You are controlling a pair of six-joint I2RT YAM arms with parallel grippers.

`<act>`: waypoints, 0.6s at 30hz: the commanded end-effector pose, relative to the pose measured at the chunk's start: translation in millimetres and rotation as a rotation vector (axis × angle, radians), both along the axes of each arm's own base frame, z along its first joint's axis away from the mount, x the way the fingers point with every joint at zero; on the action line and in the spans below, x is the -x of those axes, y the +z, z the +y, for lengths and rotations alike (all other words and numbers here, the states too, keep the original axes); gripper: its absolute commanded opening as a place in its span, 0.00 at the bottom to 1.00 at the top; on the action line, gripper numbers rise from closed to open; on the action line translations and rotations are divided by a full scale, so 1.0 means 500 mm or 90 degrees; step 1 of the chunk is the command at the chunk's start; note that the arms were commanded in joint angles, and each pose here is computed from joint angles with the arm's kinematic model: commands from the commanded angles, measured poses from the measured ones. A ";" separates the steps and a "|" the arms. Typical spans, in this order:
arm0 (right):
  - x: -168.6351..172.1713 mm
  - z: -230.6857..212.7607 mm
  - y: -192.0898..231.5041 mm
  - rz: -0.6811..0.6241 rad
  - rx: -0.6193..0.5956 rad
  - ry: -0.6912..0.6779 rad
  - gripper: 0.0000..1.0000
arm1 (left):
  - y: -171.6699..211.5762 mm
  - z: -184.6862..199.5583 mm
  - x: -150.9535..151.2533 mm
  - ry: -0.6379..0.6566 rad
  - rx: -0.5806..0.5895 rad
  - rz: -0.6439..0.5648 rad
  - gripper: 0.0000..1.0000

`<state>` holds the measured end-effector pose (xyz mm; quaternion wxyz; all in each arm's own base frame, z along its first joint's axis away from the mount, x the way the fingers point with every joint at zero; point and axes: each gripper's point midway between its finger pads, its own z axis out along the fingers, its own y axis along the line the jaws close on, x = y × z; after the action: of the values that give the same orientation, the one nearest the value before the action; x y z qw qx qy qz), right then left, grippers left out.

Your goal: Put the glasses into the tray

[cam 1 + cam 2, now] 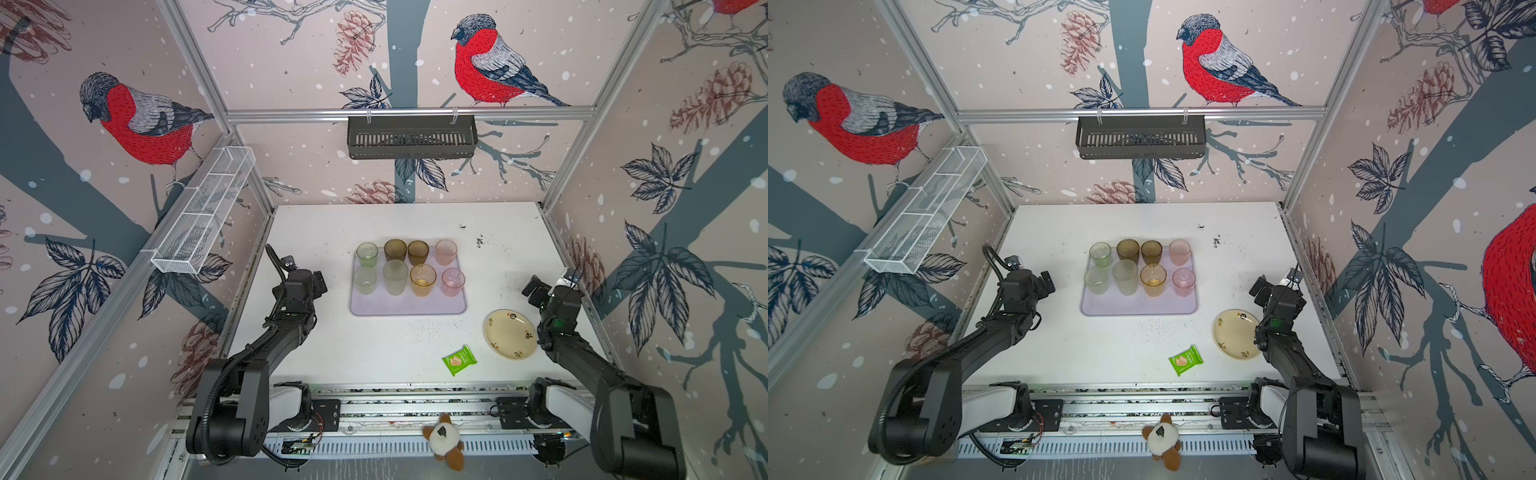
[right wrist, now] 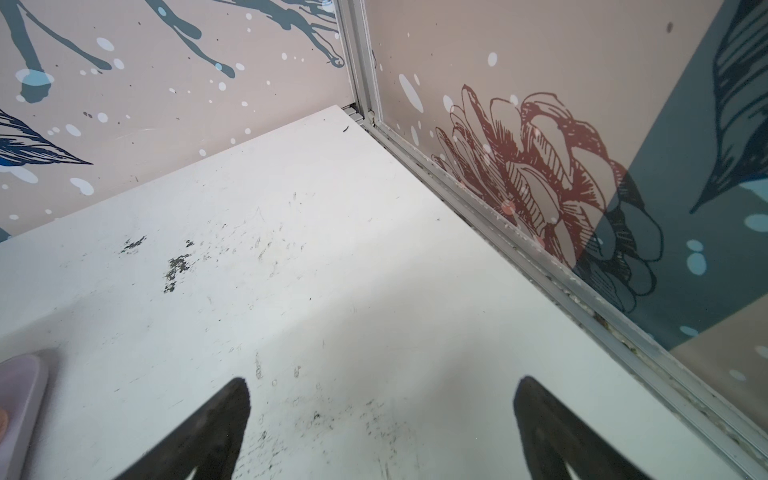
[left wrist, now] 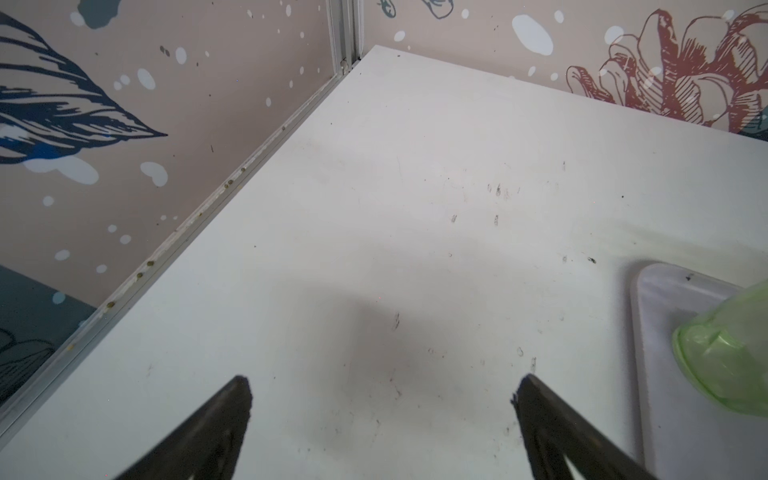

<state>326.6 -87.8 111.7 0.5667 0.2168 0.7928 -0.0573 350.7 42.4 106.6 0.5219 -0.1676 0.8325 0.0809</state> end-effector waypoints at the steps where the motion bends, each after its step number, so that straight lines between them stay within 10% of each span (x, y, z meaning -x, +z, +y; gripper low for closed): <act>1: -0.039 -0.001 0.041 -0.052 0.017 0.014 1.00 | 0.077 -0.004 -0.033 -0.029 -0.048 -0.136 0.99; 18: -0.096 0.066 0.047 -0.119 0.058 0.109 1.00 | 0.053 -0.029 -0.065 -0.087 -0.085 -0.191 0.99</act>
<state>369.5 -60.7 115.1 0.6141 0.1533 0.7739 -0.0191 380.4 31.8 109.6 0.6097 -0.0980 0.7819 0.0847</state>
